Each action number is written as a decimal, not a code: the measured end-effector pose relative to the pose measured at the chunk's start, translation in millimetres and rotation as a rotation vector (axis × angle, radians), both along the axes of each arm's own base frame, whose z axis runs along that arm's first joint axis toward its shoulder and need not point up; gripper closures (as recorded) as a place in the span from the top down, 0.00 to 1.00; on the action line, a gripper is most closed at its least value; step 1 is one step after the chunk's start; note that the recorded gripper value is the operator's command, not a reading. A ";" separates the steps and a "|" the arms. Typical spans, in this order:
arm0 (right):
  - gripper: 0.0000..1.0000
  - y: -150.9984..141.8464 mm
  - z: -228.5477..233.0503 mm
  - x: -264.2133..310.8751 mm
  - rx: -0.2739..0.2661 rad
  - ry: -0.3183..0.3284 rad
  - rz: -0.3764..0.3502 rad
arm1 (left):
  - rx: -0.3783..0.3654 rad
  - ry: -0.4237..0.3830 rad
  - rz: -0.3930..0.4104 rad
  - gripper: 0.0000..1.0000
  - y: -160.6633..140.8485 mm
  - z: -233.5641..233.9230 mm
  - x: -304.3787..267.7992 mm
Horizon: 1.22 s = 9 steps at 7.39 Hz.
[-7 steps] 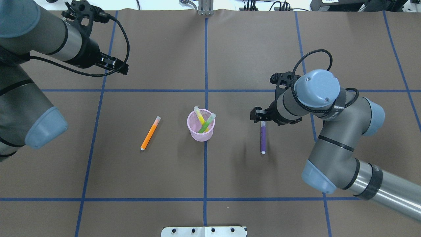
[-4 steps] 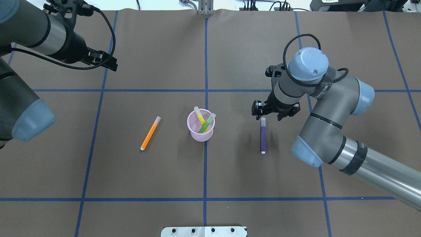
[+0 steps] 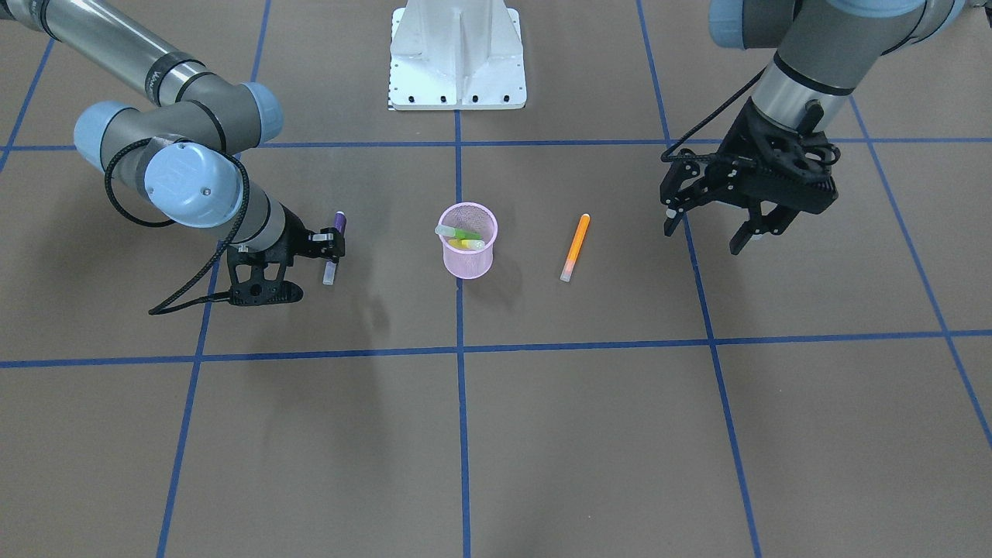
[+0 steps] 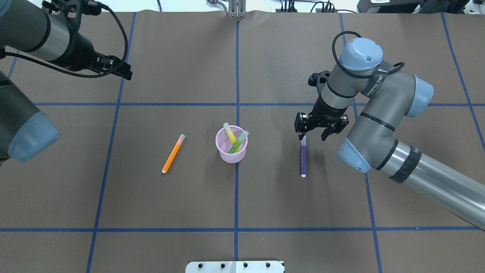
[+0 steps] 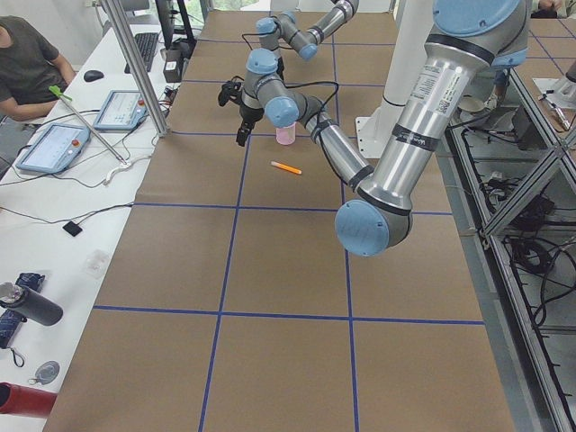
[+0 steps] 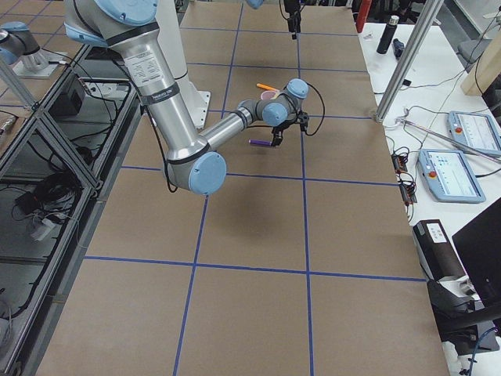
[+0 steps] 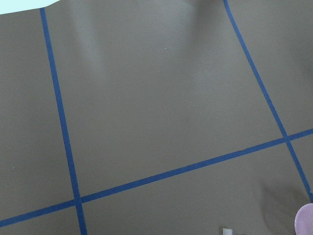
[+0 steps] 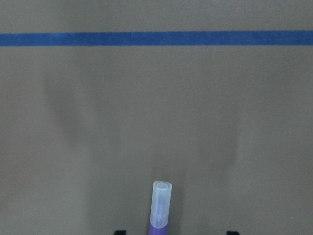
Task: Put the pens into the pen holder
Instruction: 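Lower the right gripper and grasp the purple marker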
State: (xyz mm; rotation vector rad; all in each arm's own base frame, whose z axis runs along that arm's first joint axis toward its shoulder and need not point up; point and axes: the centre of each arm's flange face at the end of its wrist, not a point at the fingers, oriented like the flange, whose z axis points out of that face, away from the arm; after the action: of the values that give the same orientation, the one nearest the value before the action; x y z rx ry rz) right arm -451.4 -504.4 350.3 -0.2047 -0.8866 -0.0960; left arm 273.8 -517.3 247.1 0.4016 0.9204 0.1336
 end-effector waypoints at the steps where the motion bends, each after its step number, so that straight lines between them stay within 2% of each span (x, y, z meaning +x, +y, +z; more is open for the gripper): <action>1: 0.75 3.0 0.0 -3.8 -0.003 -0.001 -0.007 | 0.000 0.000 0.001 0.88 0.3 0.0 0.6; 4: 0.76 12.9 2.6 -17.3 -0.017 0.007 -0.023 | 0.001 0.001 0.002 0.88 1.1 -0.6 1.1; 9: 0.77 17.4 12.2 -28.4 -0.068 0.032 -0.005 | 0.003 0.005 0.006 0.89 3.2 -2.3 2.6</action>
State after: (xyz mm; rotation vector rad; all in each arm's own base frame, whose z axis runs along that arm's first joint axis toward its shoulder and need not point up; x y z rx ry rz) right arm -479.8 -487.0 362.5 -0.2716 -0.8581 -0.0667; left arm 276.4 -514.1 244.8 0.4023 0.9267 0.1401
